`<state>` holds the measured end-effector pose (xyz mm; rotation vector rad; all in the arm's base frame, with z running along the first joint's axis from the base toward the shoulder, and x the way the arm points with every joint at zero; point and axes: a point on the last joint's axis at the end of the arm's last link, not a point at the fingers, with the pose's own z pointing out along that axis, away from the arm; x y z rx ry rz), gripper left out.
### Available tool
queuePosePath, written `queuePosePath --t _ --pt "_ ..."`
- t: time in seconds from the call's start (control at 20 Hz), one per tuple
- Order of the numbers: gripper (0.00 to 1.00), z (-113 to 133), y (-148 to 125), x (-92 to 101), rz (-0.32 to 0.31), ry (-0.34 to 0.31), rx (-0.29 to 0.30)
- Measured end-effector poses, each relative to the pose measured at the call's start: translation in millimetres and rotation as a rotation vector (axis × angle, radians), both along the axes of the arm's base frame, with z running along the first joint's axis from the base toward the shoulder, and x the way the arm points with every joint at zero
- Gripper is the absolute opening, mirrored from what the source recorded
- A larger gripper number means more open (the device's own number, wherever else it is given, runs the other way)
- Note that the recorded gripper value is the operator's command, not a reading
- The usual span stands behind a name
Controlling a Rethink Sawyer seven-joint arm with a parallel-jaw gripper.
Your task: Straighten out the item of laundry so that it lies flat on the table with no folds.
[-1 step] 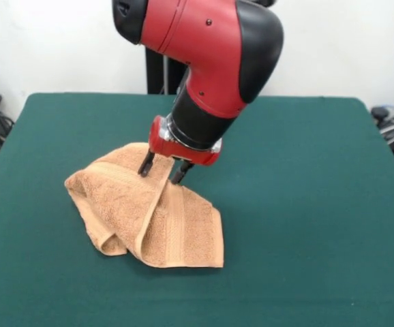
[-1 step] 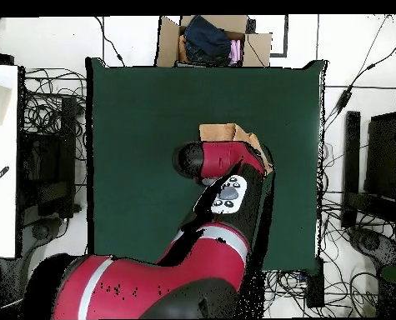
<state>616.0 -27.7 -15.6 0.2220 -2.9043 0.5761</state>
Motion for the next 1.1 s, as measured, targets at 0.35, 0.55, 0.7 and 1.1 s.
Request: queuePosePath --t 0.35,0.55,0.7,1.1 --pt "1.0 12 0 -14.3 -0.016 0.009 0.006" --pt "1.0 19 0 -16.5 -0.021 0.006 0.008" --pt "1.0 23 0 -16.8 -0.023 0.003 0.009" --pt "1.0 24 0 -17.1 -0.023 0.002 0.008"
